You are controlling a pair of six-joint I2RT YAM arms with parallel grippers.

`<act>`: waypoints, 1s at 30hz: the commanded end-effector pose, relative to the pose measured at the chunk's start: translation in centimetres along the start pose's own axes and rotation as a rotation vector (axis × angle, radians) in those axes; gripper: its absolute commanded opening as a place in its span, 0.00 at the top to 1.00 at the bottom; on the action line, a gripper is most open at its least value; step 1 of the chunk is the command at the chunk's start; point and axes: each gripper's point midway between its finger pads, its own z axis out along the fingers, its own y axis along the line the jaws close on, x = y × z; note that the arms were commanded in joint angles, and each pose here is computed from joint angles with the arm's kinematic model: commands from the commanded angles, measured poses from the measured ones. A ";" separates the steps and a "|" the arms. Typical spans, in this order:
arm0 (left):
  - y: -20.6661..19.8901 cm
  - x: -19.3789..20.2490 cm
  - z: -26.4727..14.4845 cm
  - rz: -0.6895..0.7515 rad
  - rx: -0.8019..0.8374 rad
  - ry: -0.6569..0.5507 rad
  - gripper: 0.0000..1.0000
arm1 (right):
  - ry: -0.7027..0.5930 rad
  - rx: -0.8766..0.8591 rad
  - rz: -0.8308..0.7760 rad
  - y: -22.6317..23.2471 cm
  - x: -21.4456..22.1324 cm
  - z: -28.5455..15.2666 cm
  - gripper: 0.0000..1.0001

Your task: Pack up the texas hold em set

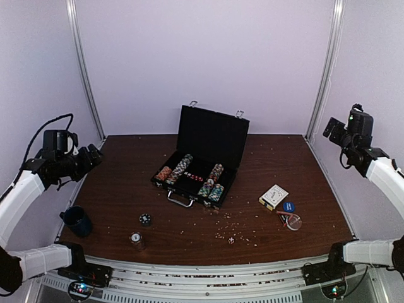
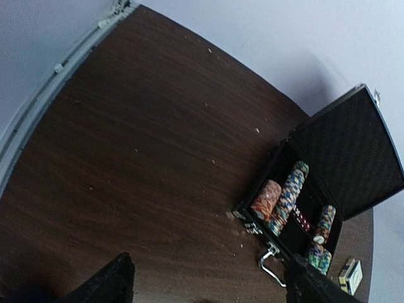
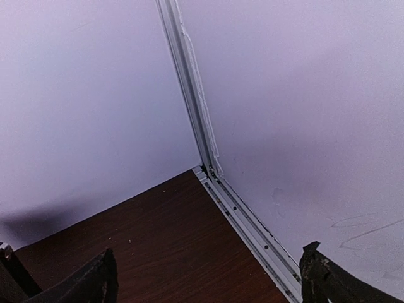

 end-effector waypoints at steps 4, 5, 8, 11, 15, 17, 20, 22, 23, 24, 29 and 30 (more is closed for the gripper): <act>-4.6 7.1 1.0 0.126 0.090 0.342 0.15 | 0.135 -0.314 0.091 4.9 4.2 -0.4 0.00; -4.8 8.1 1.1 0.139 0.086 0.388 0.15 | 0.151 -0.348 0.105 5.5 4.5 -0.5 0.00; -6.4 11.8 1.4 0.166 0.118 0.513 0.16 | 0.198 -0.372 0.083 5.9 5.3 -0.7 0.00; -6.9 16.0 0.7 0.241 0.063 0.625 0.16 | 0.238 -0.343 0.040 5.4 5.9 -0.8 0.00; -6.5 21.2 -1.5 0.293 -0.001 0.740 0.16 | 0.296 -0.321 0.025 4.5 7.8 -1.5 0.00; -6.4 24.0 -2.3 0.307 -0.003 0.797 0.16 | 0.328 -0.328 0.039 4.2 9.1 -1.9 0.00; -5.9 26.5 -2.9 0.353 -0.035 0.853 0.15 | 0.376 -0.354 0.060 4.3 10.8 -2.4 0.00; -5.3 26.8 -2.9 0.370 -0.075 0.852 0.15 | 0.397 -0.367 0.064 4.5 11.3 -2.5 0.00; -5.2 26.6 -2.9 0.378 -0.094 0.837 0.15 | 0.403 -0.370 0.064 4.6 11.3 -2.6 0.00; -5.0 26.3 -3.0 0.390 -0.119 0.818 0.15 | 0.408 -0.372 0.064 4.6 11.4 -2.6 0.00; -3.8 26.4 -4.0 0.400 -0.166 0.825 0.13 | 0.447 -0.369 0.054 4.6 12.1 -2.6 0.00; -3.7 26.7 -4.2 0.398 -0.156 0.836 0.12 | 0.454 -0.365 0.055 4.6 12.4 -2.6 0.00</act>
